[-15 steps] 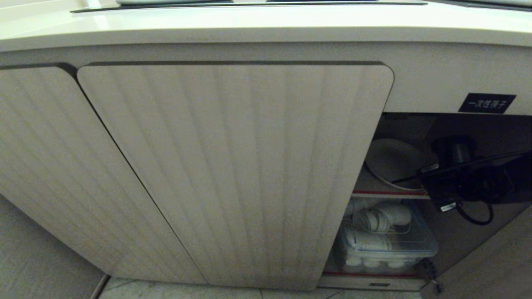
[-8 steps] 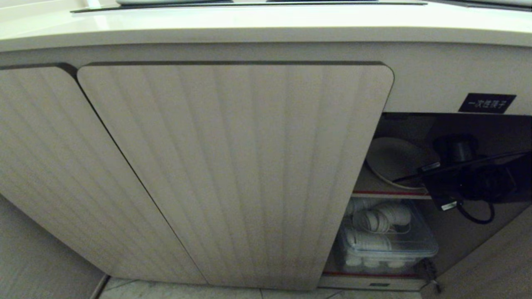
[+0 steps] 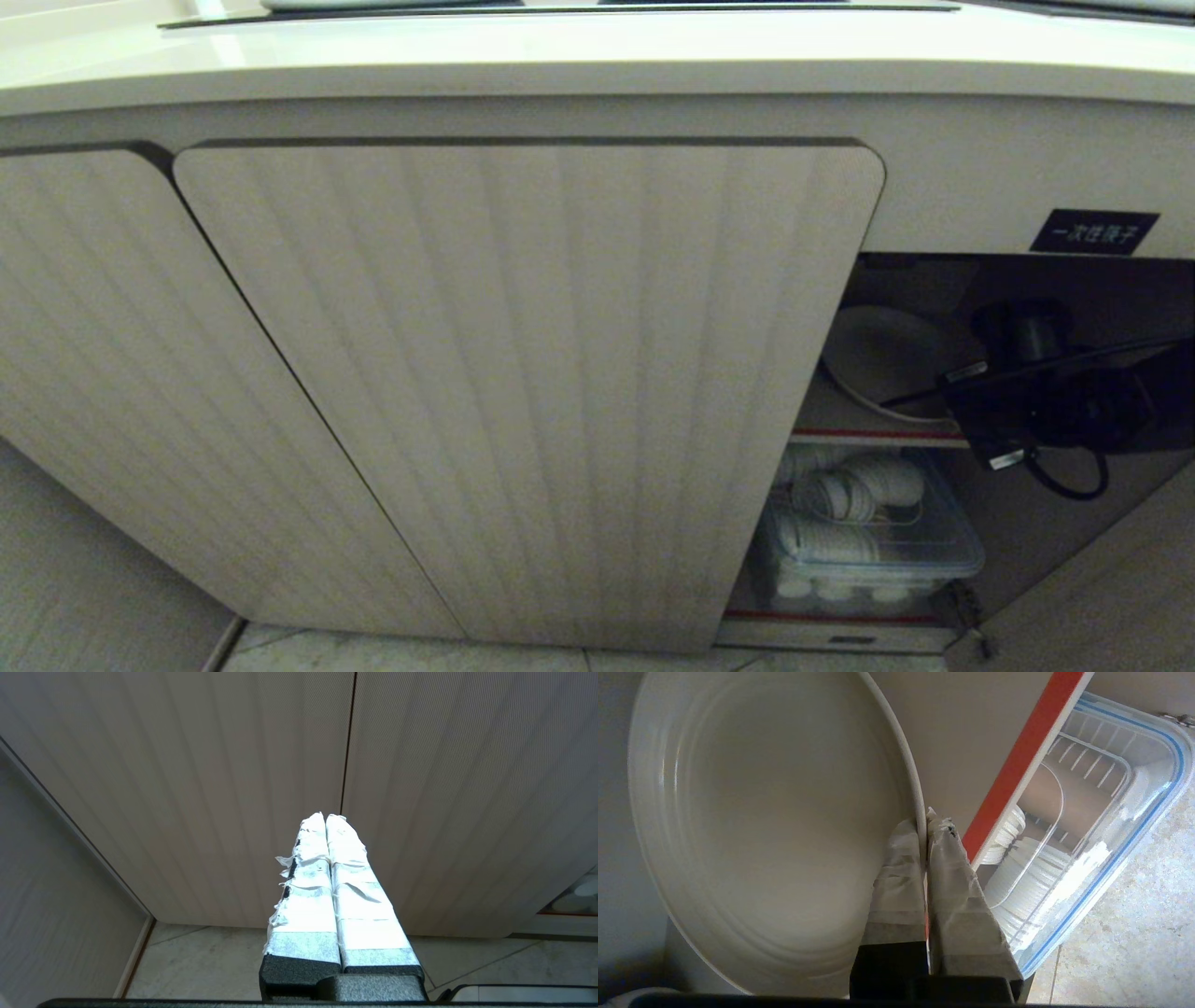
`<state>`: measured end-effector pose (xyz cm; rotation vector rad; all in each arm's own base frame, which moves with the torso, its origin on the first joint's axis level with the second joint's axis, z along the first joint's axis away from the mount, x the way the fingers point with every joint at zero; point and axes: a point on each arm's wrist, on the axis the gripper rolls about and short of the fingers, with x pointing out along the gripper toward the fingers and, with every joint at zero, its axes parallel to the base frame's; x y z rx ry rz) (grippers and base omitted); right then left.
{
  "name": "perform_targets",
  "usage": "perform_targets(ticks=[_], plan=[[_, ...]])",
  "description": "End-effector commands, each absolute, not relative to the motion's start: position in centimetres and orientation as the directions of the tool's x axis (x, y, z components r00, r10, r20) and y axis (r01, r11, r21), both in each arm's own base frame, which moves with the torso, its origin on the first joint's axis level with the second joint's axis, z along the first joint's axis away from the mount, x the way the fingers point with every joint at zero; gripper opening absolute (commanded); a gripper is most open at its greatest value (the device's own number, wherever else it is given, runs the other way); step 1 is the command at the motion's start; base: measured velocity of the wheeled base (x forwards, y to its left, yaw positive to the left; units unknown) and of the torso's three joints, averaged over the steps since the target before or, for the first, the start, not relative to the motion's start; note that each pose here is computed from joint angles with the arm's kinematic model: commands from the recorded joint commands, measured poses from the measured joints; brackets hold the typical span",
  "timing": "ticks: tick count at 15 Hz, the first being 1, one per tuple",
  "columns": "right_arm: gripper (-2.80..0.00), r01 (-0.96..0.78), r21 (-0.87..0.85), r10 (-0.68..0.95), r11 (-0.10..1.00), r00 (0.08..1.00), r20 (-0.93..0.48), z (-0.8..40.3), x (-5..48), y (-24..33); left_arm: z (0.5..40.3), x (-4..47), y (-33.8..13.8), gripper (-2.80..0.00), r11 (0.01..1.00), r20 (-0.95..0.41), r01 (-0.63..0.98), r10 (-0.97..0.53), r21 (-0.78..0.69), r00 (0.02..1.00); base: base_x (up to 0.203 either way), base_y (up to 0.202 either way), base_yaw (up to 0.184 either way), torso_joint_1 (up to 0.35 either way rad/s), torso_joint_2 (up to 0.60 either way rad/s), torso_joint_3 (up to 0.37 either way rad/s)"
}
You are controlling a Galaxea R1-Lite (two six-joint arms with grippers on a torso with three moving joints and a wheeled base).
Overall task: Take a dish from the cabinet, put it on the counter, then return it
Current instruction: Put it back into the cabinet
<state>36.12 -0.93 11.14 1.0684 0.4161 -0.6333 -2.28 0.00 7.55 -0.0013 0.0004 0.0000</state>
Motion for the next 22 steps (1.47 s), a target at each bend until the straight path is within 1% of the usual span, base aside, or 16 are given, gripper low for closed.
perform_targets(ticks=[1, 8, 22], plan=[[-2.80, 0.665, 0.671, -0.277, 0.327, 0.747, -0.605, 10.8, 36.3, -0.9, 7.5, -2.3, 0.0, -2.80, 1.000, 0.000, 0.000, 0.000, -0.002, 1.000, 0.000, 0.000, 0.000, 0.000, 0.00, 0.000], [-2.80, 0.673, 0.663, -0.276, 0.328, 0.739, -0.614, 10.2, 36.5, -0.9, 7.5, -2.3, 0.0, -2.80, 1.000, 0.000, 0.000, 0.000, -0.002, 1.000, 0.000, 0.000, 0.000, 0.000, 0.00, 0.000], [-2.80, 0.668, 0.664, -0.278, 0.335, 0.743, -0.608, 10.4, 37.3, -1.0, 7.5, -2.3, 0.0, -2.80, 1.000, 0.000, 0.000, 0.000, -0.003, 1.000, 0.000, 0.000, 0.000, 0.000, 0.00, 0.000]])
